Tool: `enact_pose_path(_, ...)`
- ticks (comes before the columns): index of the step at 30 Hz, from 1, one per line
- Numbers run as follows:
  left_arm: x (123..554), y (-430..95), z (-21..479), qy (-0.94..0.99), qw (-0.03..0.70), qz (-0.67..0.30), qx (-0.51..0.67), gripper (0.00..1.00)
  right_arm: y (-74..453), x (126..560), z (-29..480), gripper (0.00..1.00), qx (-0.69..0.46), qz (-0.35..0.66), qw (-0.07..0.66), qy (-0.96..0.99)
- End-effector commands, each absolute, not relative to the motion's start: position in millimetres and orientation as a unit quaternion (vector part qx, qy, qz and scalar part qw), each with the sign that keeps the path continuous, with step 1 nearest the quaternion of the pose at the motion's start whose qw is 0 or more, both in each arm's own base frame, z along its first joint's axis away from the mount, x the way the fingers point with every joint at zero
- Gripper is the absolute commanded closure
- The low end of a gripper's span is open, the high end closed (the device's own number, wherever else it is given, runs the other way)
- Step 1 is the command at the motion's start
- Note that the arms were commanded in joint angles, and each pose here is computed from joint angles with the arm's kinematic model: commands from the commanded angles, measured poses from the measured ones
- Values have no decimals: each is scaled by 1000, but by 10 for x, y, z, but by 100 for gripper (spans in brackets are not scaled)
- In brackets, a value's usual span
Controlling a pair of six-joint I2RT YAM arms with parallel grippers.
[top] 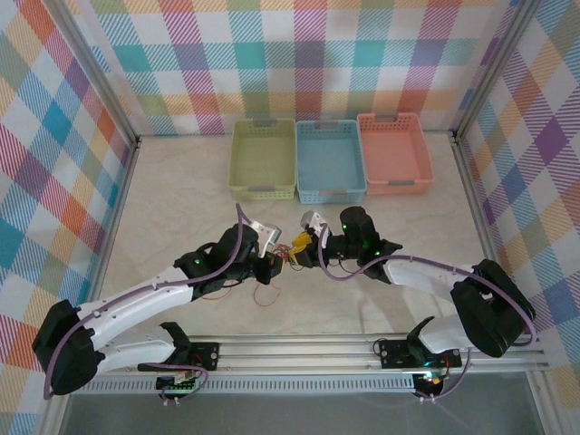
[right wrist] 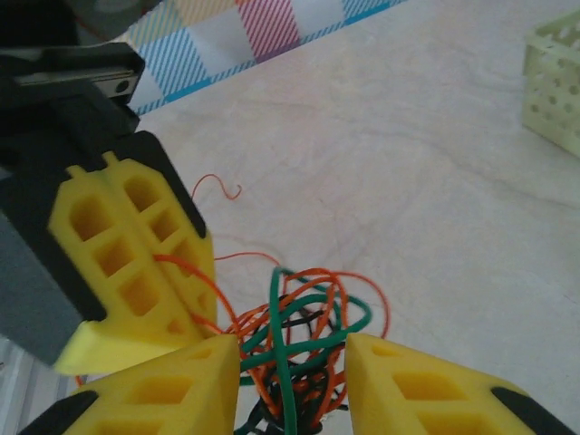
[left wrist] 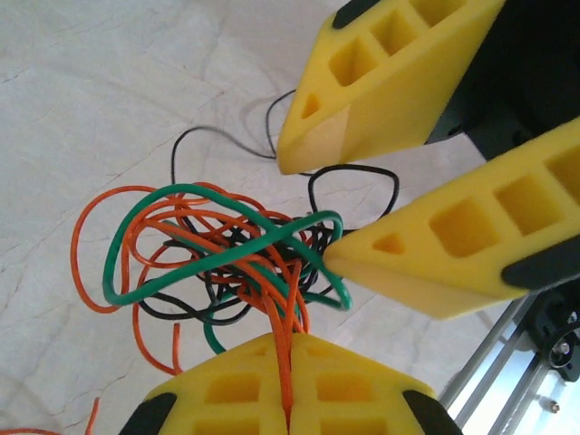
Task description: Untangle the cables
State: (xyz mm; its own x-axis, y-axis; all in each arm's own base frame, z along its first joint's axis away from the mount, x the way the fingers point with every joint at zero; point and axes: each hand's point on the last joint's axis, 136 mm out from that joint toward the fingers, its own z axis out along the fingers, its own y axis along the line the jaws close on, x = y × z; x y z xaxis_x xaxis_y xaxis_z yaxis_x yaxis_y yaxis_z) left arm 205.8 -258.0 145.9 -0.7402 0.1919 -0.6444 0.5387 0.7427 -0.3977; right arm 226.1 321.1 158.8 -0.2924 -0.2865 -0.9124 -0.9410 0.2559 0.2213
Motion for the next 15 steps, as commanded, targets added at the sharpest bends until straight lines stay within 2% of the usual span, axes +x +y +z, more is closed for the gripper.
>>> enact_pose_path(1, 2059, -2481, 1417, 884, 303, -287, 210, 100, 3277, 2194, 1669, 66, -482, 424, 392, 659)
enact_pose_path(8, 2061, -2443, 1414, 879, 311, -298, 203, 100, 3331, 2236, 1492, 68, -483, 424, 352, 681)
enact_pose_path(15, 2056, -2463, 1395, 878, 307, -304, 206, 100, 3354, 2301, 1425, 70, -477, 417, 346, 692)
